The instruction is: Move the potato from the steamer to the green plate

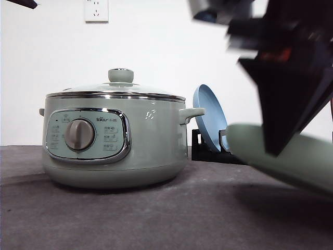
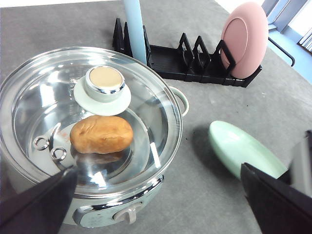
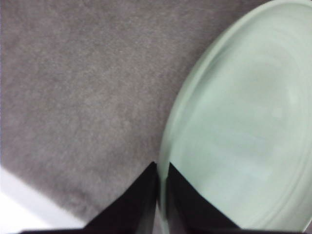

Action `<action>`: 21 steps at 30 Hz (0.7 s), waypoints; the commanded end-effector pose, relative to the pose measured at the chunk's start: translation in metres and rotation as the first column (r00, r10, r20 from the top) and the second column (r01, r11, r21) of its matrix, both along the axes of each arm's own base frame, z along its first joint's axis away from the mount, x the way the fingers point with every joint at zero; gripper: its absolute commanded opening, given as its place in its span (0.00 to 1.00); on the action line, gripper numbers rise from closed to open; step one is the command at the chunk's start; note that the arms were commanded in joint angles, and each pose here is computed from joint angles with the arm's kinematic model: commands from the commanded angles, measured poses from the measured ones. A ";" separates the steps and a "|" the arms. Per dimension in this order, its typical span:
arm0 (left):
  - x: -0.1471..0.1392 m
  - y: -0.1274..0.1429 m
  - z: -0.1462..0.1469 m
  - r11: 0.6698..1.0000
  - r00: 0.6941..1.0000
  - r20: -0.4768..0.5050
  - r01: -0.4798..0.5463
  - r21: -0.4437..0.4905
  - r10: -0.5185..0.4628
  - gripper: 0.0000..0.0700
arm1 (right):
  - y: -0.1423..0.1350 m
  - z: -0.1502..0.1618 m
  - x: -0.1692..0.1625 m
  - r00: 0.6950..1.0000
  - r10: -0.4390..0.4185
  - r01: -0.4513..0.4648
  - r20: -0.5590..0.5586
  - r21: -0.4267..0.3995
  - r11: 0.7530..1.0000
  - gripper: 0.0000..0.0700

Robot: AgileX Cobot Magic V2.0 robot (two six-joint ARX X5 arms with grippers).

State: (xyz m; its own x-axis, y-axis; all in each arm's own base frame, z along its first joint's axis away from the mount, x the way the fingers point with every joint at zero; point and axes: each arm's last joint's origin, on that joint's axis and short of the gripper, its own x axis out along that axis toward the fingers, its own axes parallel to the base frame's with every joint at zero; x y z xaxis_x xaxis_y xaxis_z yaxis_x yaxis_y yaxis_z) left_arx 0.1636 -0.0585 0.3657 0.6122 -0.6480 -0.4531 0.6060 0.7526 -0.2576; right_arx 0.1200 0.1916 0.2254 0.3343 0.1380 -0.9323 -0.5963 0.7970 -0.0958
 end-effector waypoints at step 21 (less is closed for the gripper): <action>0.001 -0.001 0.005 1.000 1.000 0.021 0.017 -0.001 -0.017 0.96 | 0.024 -0.024 0.006 1.000 0.014 -0.015 -0.027 -0.045 0.999 0.33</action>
State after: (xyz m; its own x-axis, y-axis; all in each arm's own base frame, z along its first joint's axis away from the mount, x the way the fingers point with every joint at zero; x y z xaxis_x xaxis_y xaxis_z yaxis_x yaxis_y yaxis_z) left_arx 0.1633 -0.0584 0.3654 0.6099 -0.6474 -0.4571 0.6047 0.7530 -0.2596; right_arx 0.1276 0.2113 0.1989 0.3075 0.0884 -0.9474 -0.6093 0.7831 -0.1247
